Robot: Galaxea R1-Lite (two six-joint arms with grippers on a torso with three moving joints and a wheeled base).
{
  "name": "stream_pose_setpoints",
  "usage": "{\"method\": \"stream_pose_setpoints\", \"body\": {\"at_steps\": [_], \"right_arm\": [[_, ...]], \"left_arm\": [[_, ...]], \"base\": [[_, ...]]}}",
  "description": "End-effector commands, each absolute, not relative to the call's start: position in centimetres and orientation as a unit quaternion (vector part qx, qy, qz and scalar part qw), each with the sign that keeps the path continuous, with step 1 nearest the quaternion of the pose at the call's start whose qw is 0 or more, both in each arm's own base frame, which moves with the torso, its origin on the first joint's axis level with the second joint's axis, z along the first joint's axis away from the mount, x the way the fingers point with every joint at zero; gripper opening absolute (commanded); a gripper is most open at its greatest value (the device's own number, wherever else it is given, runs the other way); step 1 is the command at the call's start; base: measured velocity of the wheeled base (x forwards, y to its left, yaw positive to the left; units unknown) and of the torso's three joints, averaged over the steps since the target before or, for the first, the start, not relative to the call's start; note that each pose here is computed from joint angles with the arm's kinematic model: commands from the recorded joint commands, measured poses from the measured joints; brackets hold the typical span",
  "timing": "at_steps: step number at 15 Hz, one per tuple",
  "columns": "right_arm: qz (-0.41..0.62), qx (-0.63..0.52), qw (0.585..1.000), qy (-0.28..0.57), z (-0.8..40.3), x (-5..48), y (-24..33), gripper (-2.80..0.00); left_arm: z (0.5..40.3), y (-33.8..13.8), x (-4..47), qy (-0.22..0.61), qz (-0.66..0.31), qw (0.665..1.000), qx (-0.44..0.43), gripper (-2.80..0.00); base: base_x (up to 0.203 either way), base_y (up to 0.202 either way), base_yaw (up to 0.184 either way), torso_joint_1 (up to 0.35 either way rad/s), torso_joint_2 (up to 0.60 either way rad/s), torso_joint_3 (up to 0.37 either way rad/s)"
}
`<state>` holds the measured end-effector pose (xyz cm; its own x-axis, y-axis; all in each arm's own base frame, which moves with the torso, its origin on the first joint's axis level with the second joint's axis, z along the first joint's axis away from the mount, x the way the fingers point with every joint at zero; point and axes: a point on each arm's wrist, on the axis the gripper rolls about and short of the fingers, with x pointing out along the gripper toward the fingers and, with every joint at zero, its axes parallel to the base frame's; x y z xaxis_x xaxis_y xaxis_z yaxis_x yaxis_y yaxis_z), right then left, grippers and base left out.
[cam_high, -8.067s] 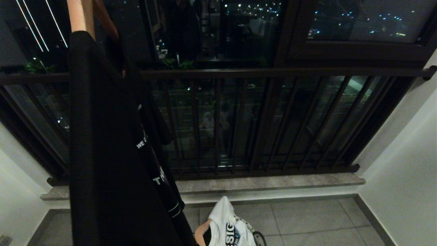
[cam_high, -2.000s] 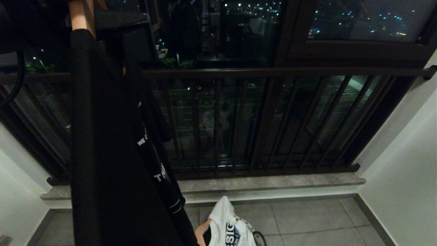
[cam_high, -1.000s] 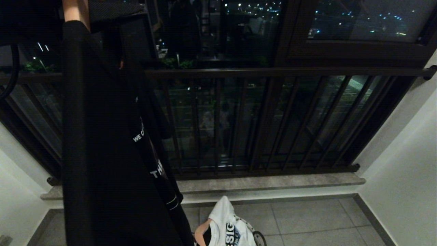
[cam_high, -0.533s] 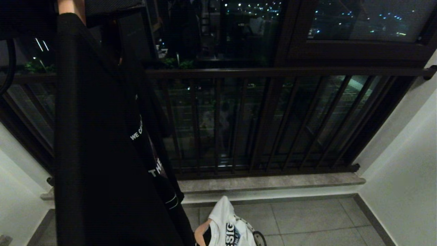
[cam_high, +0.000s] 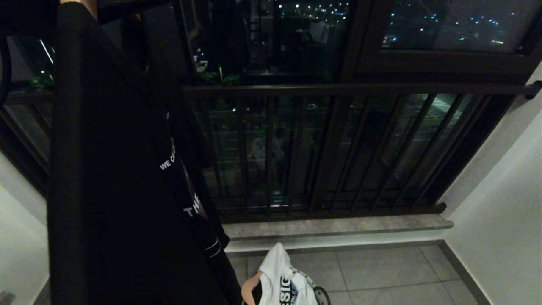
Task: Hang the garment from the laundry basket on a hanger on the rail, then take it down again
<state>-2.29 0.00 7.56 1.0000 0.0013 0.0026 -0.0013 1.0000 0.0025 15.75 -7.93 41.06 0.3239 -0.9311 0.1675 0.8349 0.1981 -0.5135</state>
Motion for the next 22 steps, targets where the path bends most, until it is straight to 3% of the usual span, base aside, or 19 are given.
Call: {"method": "stream_pose_setpoints", "body": {"at_steps": [1, 22], "right_arm": [[0.001, 0.001, 1.000, -0.001, 7.6, -2.3, 0.0, -2.80], [0.001, 0.002, 1.000, -0.001, 7.6, -2.3, 0.0, -2.80]], "left_arm": [[41.2, -7.9, 15.4, 0.089, -0.579, 0.765, -0.266, -2.80], [42.3, -7.6, 13.4, 0.069, -0.598, 0.755, -0.259, -2.80]], "base": [[0.000, 0.000, 0.000, 0.000, 0.00, 0.000], [0.000, 0.000, 0.000, 0.000, 0.00, 0.000]]}}
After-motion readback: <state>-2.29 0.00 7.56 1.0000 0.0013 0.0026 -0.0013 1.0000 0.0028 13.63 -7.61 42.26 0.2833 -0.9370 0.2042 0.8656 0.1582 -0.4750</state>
